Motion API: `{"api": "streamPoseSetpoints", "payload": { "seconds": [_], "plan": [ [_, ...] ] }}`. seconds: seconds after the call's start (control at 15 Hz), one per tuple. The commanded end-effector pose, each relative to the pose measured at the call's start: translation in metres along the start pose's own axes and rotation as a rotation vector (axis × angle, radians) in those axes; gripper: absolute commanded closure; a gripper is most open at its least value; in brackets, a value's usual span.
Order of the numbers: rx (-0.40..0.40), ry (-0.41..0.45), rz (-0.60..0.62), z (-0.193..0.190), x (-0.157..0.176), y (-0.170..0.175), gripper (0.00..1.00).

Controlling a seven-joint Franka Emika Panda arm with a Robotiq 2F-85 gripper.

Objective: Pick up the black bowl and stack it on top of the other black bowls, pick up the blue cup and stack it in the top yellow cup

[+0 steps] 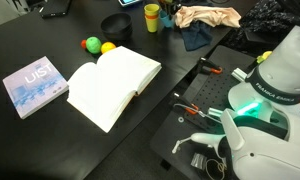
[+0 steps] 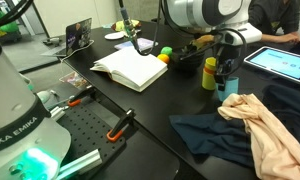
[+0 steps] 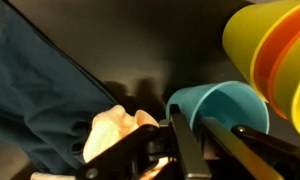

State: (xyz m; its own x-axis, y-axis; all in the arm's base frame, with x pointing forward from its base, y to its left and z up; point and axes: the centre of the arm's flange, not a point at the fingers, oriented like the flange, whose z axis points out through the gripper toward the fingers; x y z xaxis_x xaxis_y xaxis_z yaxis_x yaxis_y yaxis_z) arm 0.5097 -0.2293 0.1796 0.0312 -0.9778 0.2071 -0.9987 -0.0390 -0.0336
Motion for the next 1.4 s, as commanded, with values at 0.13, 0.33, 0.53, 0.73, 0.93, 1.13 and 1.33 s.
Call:
{"api": "streamPoseSetpoints", "payload": {
  "seconds": [0.13, 0.33, 0.53, 0.73, 0.93, 1.13, 1.33],
  "plan": [
    [-0.022, 0.015, -0.056, -0.024, -0.003, -0.004, 0.94],
    [-0.065, 0.005, -0.089, -0.036, -0.004, -0.004, 0.94],
    [-0.103, -0.014, -0.127, -0.051, -0.002, -0.007, 0.93],
    [-0.109, -0.003, -0.158, -0.078, 0.004, -0.016, 0.91],
    [-0.118, 0.030, -0.192, -0.107, 0.011, -0.028, 0.92],
    [-0.128, 0.059, -0.222, -0.126, 0.016, -0.036, 0.91],
    [-0.109, 0.069, -0.234, -0.138, 0.016, -0.043, 0.91]
  ]
}}
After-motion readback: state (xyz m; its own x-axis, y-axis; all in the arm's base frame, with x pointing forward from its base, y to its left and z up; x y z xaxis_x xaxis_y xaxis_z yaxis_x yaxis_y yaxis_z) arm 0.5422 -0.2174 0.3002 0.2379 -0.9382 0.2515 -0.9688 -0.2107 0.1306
